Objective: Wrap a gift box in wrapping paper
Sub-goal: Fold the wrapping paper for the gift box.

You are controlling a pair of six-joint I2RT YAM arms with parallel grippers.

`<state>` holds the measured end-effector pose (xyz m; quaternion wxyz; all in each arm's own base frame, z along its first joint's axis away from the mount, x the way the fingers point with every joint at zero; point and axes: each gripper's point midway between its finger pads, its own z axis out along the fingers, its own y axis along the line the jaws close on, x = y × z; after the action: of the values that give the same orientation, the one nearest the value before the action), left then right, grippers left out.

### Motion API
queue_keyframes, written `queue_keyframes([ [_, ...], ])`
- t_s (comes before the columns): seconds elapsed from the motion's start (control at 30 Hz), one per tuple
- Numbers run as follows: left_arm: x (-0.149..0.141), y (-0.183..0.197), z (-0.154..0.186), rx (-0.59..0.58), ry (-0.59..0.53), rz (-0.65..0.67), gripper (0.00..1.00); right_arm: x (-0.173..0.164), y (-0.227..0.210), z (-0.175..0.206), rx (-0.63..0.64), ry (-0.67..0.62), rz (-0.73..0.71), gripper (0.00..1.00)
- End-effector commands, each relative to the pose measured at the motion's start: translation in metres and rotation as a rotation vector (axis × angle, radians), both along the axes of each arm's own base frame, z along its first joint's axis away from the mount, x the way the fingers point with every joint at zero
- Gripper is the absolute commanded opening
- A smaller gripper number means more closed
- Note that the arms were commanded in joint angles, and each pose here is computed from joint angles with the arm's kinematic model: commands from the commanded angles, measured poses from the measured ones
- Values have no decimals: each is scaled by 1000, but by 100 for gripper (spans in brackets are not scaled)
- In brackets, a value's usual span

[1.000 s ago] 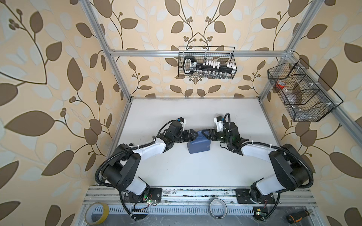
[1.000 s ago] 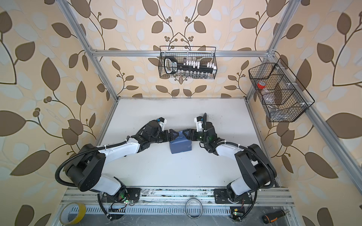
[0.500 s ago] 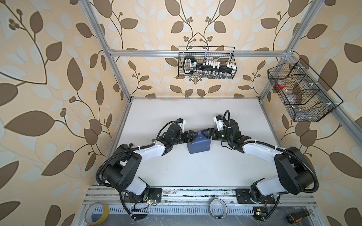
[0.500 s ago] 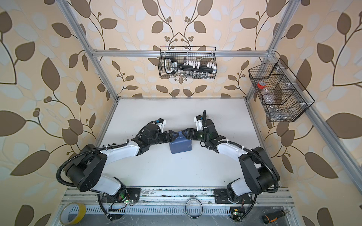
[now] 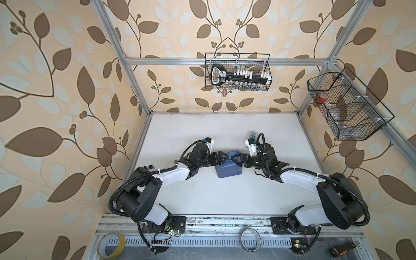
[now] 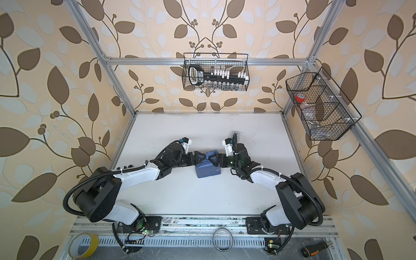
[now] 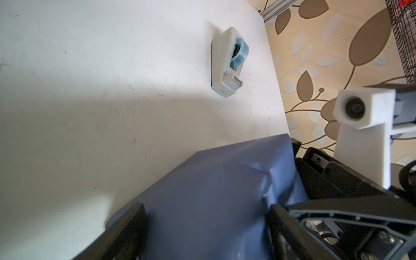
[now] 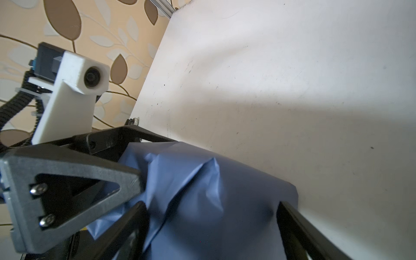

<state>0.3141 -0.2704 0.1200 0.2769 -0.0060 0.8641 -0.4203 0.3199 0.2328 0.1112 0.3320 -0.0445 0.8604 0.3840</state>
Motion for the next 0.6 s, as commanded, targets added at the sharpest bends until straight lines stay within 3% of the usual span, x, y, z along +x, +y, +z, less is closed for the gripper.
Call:
queue_keyframes([
  [0.0, -6, -7, 3, -32, 63, -15, 86, -26, -17, -55, -130, 139, 0, 90],
  [0.23, -27, 6, -35, 20, 153, -14, 81, -18, -13, -42, -111, 114, 1, 91],
  [0.57, -45, 27, -75, 134, 187, -11, 79, 32, -38, 41, 83, 26, -85, 93],
])
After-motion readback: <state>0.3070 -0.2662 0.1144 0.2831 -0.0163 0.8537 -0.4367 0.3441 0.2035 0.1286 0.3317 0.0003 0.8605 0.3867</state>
